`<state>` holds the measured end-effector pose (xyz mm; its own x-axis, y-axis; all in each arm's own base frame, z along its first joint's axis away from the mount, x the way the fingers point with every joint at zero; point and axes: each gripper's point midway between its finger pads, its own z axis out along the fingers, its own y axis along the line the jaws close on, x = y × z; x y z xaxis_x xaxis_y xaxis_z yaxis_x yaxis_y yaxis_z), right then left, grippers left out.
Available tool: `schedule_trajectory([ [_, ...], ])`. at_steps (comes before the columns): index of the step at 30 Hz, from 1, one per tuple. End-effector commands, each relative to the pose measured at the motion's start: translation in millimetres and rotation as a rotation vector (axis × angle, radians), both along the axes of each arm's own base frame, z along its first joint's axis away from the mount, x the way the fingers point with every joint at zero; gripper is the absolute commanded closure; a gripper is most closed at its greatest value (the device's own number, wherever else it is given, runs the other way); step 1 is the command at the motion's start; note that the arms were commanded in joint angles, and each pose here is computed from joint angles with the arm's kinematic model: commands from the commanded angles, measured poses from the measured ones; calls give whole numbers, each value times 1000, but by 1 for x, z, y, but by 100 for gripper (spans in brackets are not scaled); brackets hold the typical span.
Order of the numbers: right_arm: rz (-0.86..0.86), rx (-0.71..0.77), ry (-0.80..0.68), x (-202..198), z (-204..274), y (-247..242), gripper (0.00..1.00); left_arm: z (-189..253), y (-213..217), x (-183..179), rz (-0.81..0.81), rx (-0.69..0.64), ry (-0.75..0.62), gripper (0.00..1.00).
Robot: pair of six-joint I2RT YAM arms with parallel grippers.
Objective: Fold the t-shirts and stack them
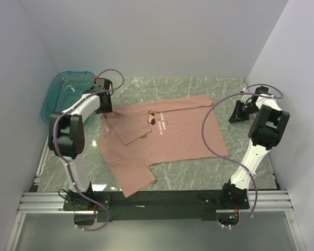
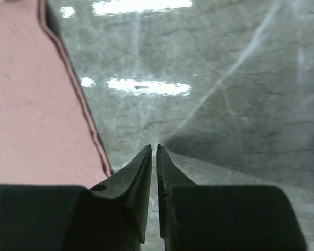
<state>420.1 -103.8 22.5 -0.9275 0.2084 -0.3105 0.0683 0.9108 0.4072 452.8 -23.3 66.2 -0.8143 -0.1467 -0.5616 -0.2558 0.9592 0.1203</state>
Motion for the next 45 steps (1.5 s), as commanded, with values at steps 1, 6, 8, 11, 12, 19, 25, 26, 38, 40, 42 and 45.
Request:
schedule_trajectory([
  [1, 61, 54, -59, 4, 22, 11, 82, 71, -19, 7, -93, -109, -206, 50],
  [6, 107, 104, -55, 4, 20, 30, 67, 102, -21, -12, -110, -183, -312, 35],
  [8, 118, 125, -48, 5, 18, 36, 62, 109, -11, -25, -91, -229, -344, 27],
  [11, 136, 104, -37, 9, 14, 42, 57, 105, -2, -41, -76, -316, -341, 25],
  [12, 143, 98, -30, 11, 13, 47, 56, 107, -3, -46, -82, -349, -345, 26],
  [19, 175, 77, 5, 18, 6, 66, 54, 95, -8, -71, -101, -368, -324, 27],
  [25, 197, 46, 51, 21, -8, 83, 68, 95, -4, -79, -97, -351, -340, 27],
  [26, 192, 43, 58, 21, -9, 82, 72, 94, -3, -80, -95, -344, -339, 27],
  [38, 27, -144, -24, 28, 11, 22, 100, 82, 0, -76, -45, -400, -320, 28],
  [40, -1, -157, -37, 25, 23, 9, 100, 74, -2, -71, -37, -452, -288, 33],
  [42, -23, -158, -29, 21, 25, -1, 100, 63, -5, -62, -11, -490, -255, 38],
  [45, -39, -191, -21, 17, 21, -12, 100, 49, -11, -51, -4, -534, -206, 47],
])
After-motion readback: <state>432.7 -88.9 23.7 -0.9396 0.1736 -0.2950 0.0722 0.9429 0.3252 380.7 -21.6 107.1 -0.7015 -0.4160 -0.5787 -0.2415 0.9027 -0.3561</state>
